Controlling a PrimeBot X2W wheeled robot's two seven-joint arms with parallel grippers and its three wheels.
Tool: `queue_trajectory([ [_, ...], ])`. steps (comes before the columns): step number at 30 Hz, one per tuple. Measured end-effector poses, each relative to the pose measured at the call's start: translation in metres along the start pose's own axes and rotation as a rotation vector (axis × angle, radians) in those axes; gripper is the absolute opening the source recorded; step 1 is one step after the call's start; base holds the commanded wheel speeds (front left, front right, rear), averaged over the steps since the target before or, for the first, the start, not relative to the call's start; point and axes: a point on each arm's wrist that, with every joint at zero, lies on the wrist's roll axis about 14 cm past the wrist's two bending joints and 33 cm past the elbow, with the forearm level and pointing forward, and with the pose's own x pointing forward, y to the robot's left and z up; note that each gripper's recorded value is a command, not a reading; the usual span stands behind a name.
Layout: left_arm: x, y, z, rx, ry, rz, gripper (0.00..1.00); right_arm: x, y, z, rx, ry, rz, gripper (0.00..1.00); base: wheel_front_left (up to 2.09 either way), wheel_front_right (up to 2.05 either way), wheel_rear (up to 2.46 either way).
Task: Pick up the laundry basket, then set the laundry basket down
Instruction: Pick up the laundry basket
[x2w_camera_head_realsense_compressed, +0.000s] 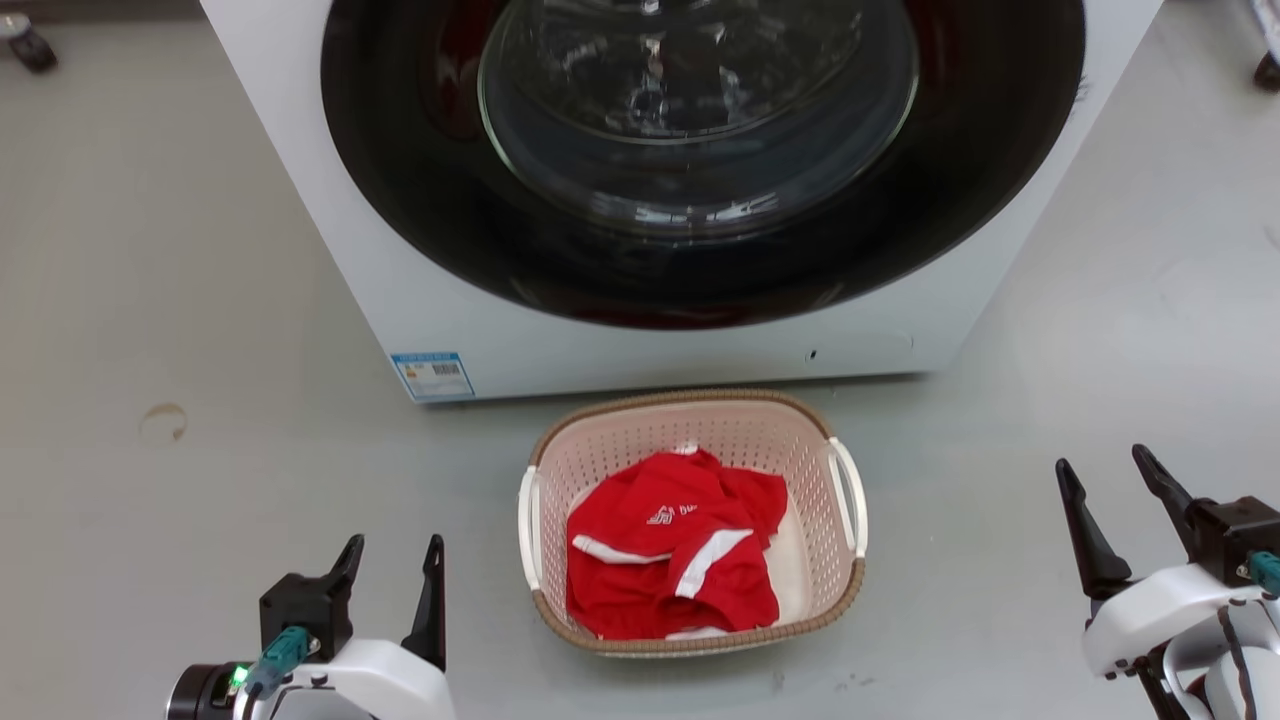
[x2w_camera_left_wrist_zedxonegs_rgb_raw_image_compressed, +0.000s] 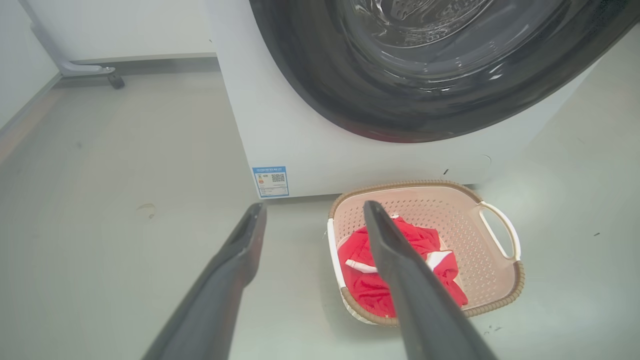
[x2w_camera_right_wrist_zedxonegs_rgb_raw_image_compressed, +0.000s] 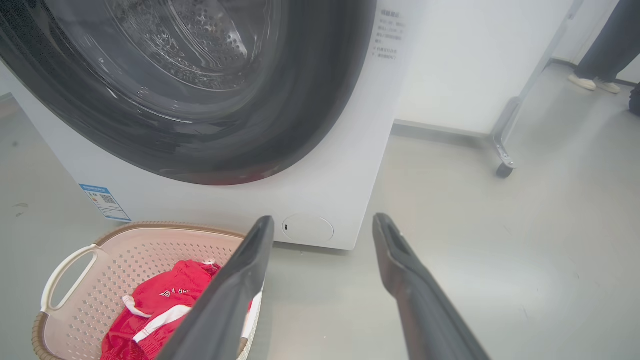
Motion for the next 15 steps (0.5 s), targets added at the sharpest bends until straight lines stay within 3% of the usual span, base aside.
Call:
queue_trajectory([
  [10, 0.048, -0.011, -0.05, -0.052, 0.121, -0.021, 1.0, 0.035, -0.01, -0.046, 0.069, 0.111, -0.003, 1.0, 0.0, 0.0, 0.0],
  [15, 0.067, -0.016, -0.068, -0.073, 0.148, -0.038, 1.0, 0.049, -0.014, -0.053, 0.096, 0.112, -0.009, 1.0, 0.0, 0.0, 0.0],
])
